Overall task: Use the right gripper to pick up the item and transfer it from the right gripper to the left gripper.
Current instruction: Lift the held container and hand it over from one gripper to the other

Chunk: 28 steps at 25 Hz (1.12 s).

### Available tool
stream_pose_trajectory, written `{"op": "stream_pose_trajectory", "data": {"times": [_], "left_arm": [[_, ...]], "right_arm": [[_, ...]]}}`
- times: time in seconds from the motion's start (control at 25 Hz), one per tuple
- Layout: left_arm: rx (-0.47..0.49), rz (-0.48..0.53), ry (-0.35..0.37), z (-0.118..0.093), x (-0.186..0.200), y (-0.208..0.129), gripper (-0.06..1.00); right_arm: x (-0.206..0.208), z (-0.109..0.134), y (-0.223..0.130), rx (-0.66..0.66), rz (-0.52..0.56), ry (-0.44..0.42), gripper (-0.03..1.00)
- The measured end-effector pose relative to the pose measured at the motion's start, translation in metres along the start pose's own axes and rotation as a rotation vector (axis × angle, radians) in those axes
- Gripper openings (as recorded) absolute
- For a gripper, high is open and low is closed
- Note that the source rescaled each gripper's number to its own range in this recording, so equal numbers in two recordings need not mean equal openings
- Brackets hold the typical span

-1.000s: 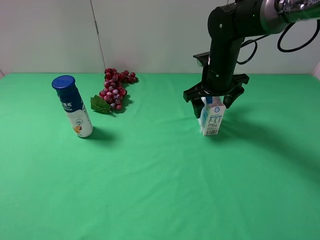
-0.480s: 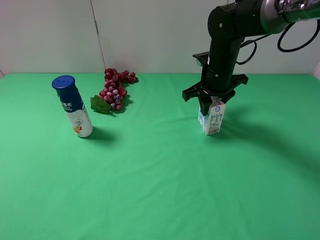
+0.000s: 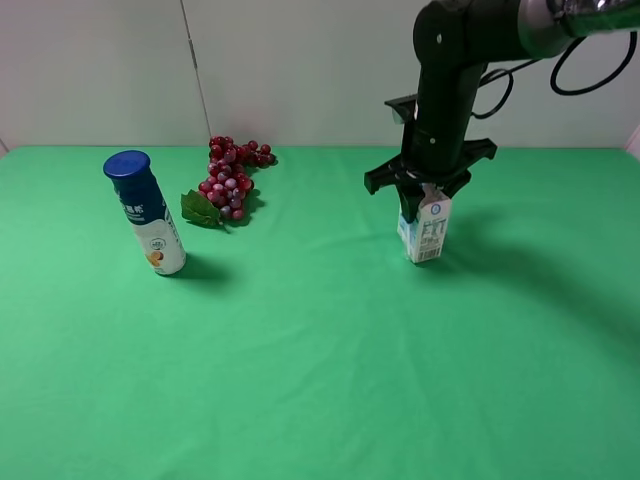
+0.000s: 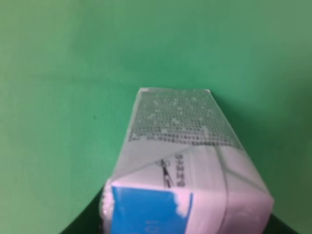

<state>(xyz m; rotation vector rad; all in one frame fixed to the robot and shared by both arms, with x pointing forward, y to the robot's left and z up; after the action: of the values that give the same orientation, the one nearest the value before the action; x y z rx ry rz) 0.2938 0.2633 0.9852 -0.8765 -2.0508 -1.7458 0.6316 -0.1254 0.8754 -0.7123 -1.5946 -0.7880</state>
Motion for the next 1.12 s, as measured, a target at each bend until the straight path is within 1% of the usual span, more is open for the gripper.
{"op": "stream_pose_trajectory", "data": {"times": [0.2,0.4,0.56,0.8,1.12], "left_arm": [[0.0,0.0,0.0,0.0,0.0,0.0,1.0],[0.0,0.0,0.0,0.0,0.0,0.0,1.0],[0.0,0.0,0.0,0.0,0.0,0.0,1.0],[0.0,0.0,0.0,0.0,0.0,0.0,1.0],[0.0,0.001,0.001,0.0,0.0,0.0,1.0]], "right_arm": [[0.039,-0.006,0.012,-0.012,-0.057,-0.013,0.01],[0.07,-0.007,0.009,-0.023,-0.089,-0.011,0.01],[0.093,0.001,0.009,-0.029,-0.146,0.032,0.01],[0.132,0.019,0.009,-0.009,-0.247,0.128,0.01],[0.173,0.03,0.003,0.079,-0.349,0.171,0.01]]}}
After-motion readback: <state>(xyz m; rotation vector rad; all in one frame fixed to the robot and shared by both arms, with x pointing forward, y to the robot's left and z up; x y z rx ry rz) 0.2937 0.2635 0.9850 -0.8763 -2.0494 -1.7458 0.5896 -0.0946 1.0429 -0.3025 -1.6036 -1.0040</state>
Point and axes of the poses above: a point on each arm's last joint axis where the gripper is mounted, x pointing back along that axis away from the gripper, z along the wrist's bending axis when the last joint is at zero, y = z × x, the point moved 10 cm from there along -x, pointing out along that axis toward the gripper, and after that the axes turned 15 degrees about x, right-handed, at the moved point
